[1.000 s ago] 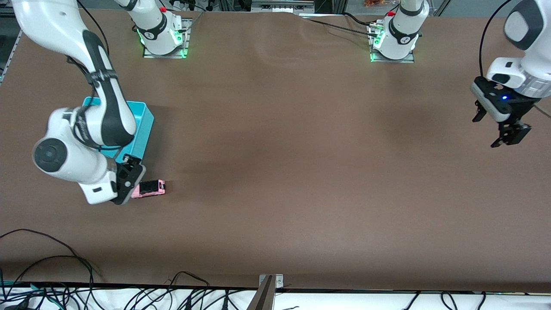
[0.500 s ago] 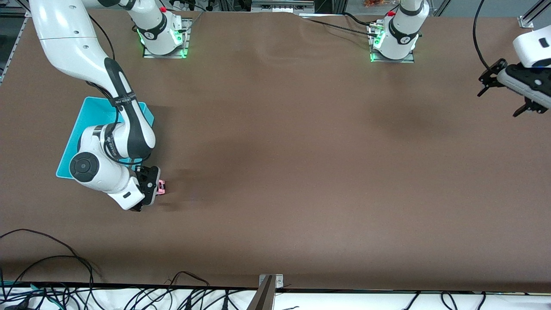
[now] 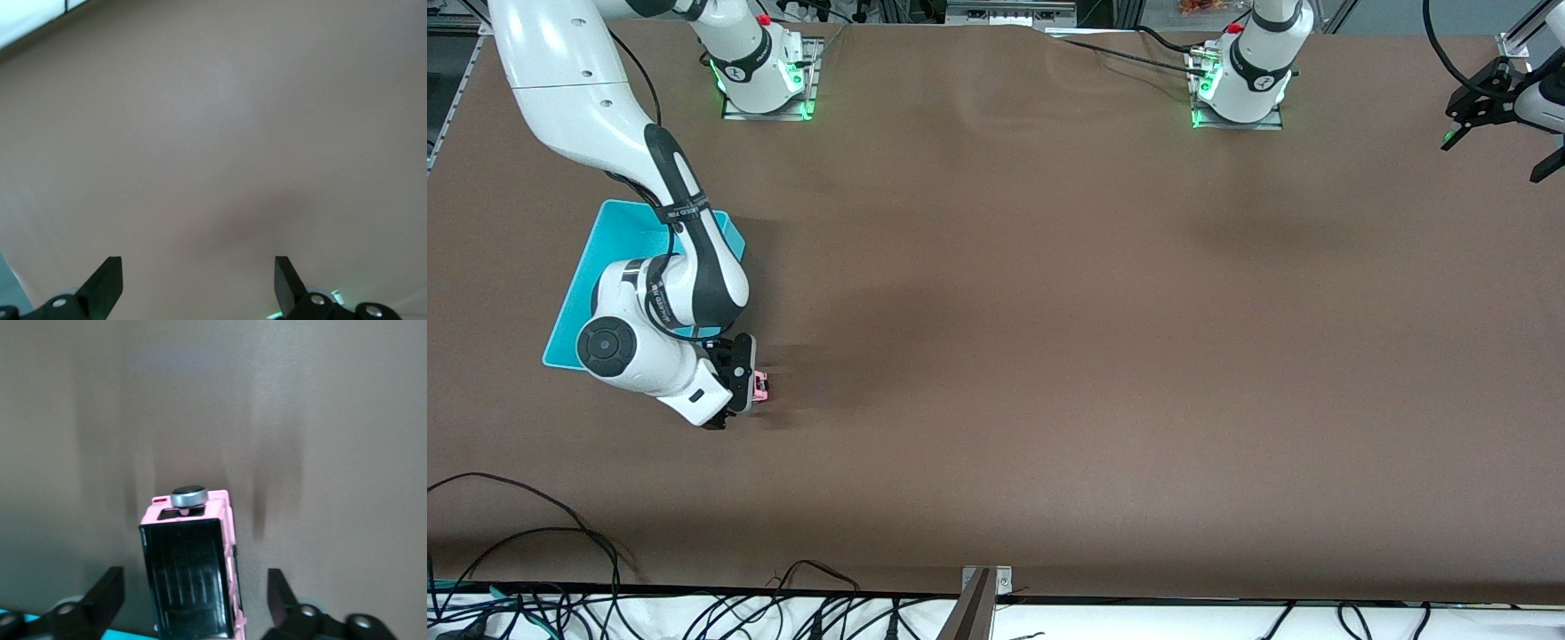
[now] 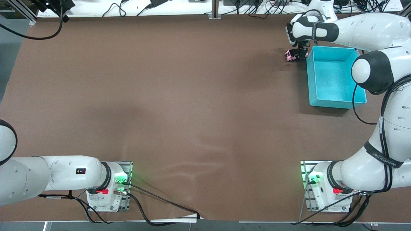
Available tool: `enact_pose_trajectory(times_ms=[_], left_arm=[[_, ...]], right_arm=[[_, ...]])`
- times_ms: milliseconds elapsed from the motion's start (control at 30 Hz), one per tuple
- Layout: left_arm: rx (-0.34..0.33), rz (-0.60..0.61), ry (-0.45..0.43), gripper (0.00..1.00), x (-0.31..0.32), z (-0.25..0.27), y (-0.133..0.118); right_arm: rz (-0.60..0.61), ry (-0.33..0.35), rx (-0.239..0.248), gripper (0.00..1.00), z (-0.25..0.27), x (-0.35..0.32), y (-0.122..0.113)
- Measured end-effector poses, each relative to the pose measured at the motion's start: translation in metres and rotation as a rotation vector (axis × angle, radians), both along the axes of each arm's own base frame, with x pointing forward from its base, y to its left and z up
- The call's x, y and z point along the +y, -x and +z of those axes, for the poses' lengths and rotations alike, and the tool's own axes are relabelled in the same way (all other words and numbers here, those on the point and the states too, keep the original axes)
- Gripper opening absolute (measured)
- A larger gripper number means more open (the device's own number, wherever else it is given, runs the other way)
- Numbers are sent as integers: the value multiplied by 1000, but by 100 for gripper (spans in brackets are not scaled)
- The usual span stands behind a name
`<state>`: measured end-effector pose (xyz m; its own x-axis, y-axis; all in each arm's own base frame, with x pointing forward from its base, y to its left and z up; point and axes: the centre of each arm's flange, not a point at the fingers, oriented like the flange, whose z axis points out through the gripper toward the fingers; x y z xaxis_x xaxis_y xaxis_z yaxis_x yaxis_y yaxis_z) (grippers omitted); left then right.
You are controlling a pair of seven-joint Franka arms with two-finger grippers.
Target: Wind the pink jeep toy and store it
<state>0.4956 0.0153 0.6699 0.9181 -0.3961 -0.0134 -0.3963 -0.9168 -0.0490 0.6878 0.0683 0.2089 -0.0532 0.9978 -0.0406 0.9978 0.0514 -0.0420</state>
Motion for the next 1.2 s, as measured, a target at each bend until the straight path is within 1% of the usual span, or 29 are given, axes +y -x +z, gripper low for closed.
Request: enact_pose_trajectory(times_ms=[133,233,267,400,500,633,733,833,1033,1100,1200], left_arm=[[7,127,-5,100,-21,0,-5],[11,194,-10,100,-40,-3,-8],[13,211,-12,100,-47,-4,-9],[14,236,-15,100,-58,-6,-10],[14,237,-15,100,-60,-6,-10],[20,234,-16,100,-62,-9,-12],[31,236,-18,100,-63,-14,-16],[39,252,-13,100,-59,-18,-21],[44,307,36,100,-36,-18,-31],[44,320,42,100,-29,-18,-33],[43,321,42,100,-28,-18,-34]], right_arm=[[5,0,3,74,-1,0,1],[6,-1,-1,58,0,1,0],[8,-1,-4,51,1,2,0],[19,-6,-15,51,7,11,-2],[37,-10,-34,51,18,26,-5],[53,-14,-65,51,46,46,-12],[54,-15,-71,51,67,51,-17],[47,-10,-62,51,89,47,-21],[12,10,-45,51,146,25,-23],[-9,23,-25,51,169,12,-18],[-43,41,24,51,195,-9,-6]])
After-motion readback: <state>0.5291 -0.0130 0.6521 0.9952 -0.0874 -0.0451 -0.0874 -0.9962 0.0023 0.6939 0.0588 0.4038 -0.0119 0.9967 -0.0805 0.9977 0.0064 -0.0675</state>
